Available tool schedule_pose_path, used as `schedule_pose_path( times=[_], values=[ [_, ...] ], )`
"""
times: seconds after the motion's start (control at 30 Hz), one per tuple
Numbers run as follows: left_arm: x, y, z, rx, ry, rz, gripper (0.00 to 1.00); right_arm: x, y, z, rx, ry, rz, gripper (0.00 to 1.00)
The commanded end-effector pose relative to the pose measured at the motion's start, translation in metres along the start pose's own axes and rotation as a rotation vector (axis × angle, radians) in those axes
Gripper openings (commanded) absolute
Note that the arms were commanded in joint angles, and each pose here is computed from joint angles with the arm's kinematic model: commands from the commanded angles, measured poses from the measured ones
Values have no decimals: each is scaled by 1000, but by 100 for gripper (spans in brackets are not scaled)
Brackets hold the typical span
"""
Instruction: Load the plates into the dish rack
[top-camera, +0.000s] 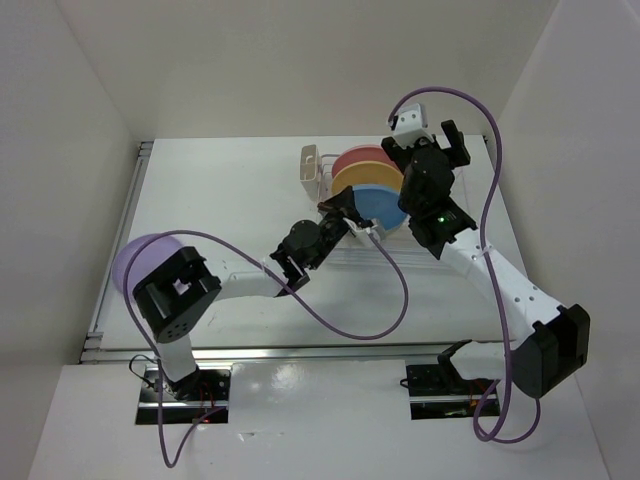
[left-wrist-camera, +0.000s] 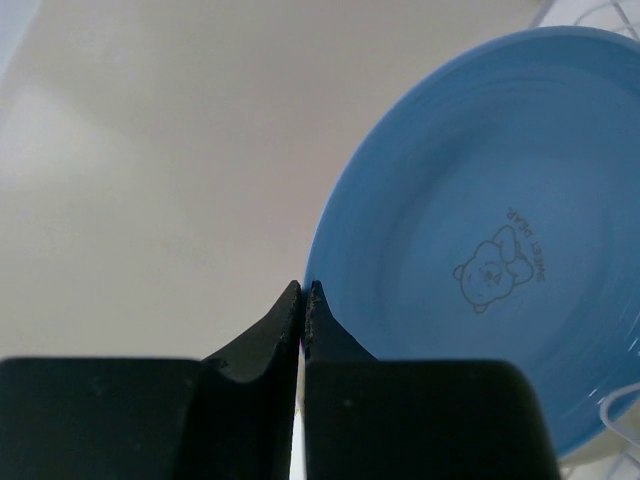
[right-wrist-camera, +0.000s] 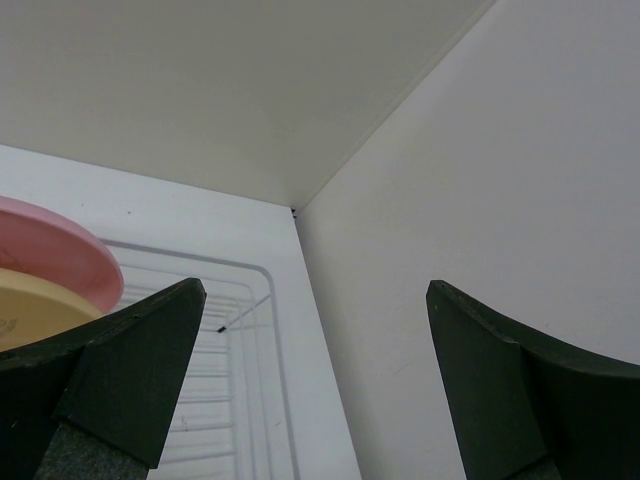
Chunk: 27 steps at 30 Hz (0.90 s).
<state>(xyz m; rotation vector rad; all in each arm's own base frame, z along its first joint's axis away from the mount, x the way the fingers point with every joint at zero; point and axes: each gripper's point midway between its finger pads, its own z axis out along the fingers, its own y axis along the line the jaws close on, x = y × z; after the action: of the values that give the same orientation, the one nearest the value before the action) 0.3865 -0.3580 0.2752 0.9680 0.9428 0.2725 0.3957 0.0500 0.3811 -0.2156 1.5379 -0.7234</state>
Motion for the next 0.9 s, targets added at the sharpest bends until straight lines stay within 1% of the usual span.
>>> schedule_pose_path(
  times=[0.0,0.1,0.17,0.2,0.3,0.33,0.37,0.43,0.53,0.57,0.6,0.63,0.73,0.87],
  values=[
    [-26,29,11,-106,-84,-26,0,-13,-23,-6,55,-42,74,100],
    [-19,18,12,-91,-65,-43,0,-13,-23,-6,55,-42,74,100],
    [-10,2,14,-54,-43,-47,0,-13,-23,-6,55,-42,74,100],
    [-11,3,15,-52,-42,-62,0,-13,-23,-6,55,-42,74,100],
    [-3,-14,18,-11,-16,-97,1,-10,-19,-4,47,-32,73,100],
    [3,-19,18,11,-4,-120,13,-10,-17,-4,36,-33,66,100],
    [5,-24,20,27,8,-131,17,-10,-17,-4,36,-33,66,100],
    [10,-33,19,56,31,-157,23,-10,-16,-4,36,-33,75,100],
    [21,-38,18,68,62,-159,29,-10,-16,-4,35,-33,75,100],
    [23,-41,16,75,68,-156,38,-10,-16,-4,35,-33,75,100],
    [30,-41,14,76,80,-166,45,-7,-14,-4,32,-28,69,100],
    [26,-36,14,66,74,-181,48,-7,-14,-4,32,-28,69,100],
    [28,-38,13,83,87,-176,48,-3,-11,-4,27,-22,70,100],
    [14,-18,17,80,85,-177,48,2,-5,-3,20,-12,66,100]
  ],
)
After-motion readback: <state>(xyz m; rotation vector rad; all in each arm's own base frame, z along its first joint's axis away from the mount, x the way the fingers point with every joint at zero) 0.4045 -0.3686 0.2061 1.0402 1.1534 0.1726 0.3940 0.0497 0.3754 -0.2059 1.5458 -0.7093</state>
